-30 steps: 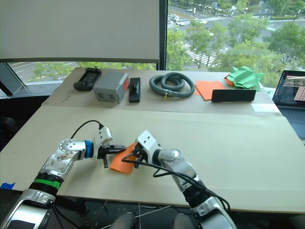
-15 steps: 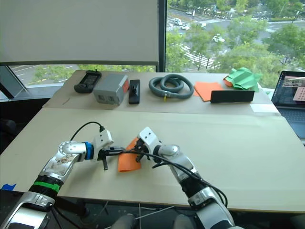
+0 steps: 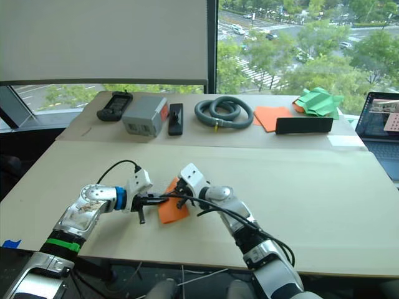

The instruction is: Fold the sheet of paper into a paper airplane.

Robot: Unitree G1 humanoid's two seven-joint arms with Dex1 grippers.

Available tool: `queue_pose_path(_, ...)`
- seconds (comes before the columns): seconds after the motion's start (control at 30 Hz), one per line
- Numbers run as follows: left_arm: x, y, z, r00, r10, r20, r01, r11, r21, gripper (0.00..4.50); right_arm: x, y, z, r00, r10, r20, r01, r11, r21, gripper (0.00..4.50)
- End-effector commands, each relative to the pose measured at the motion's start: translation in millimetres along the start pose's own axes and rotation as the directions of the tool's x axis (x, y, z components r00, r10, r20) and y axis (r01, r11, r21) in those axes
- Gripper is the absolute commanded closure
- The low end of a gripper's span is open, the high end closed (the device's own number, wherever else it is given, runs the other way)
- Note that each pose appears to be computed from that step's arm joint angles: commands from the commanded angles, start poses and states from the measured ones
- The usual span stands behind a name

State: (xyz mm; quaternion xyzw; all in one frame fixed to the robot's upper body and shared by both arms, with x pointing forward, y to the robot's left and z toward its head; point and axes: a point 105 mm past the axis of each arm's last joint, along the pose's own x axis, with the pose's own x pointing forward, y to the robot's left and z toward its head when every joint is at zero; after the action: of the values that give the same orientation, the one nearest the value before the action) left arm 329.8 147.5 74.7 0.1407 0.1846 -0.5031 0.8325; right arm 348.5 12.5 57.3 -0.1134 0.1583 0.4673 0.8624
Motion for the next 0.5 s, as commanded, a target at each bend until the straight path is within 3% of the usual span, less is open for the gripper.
queue_pose_path(0.03, -5.9, -3.3, 24.3, 0.997, -0.025, 0.074, 0.024, 1.0, 0.013, 4.49, -4.2, -8.3, -27.8, 0.993, -0.057, -0.102, 0.06, 0.998, 0.033, 4.5)
queue_pose_path(0.23, 5.7, -14.9, -19.1, 0.997, -0.041, -0.059, 0.04, 0.999, -0.009, 4.49, -3.4, -6.6, -26.6, 0.993, -0.059, -0.102, 0.062, 0.997, 0.034, 4.5)
queue_pose_path(0.33, 9.6, -21.1, -48.1, 0.985, -0.042, -0.169, 0.047, 0.999, 0.025, 4.49, -2.8, -6.3, -24.6, 0.993, -0.063, -0.101, 0.066, 0.998, 0.024, 4.5)
queue_pose_path(0.5, 8.4, -23.6, -60.1, 0.976, -0.043, -0.214, 0.055, 0.997, 0.054, 4.49, -0.3, -8.7, -23.9, 0.991, -0.074, -0.11, 0.075, 0.997, 0.008, 4.5)
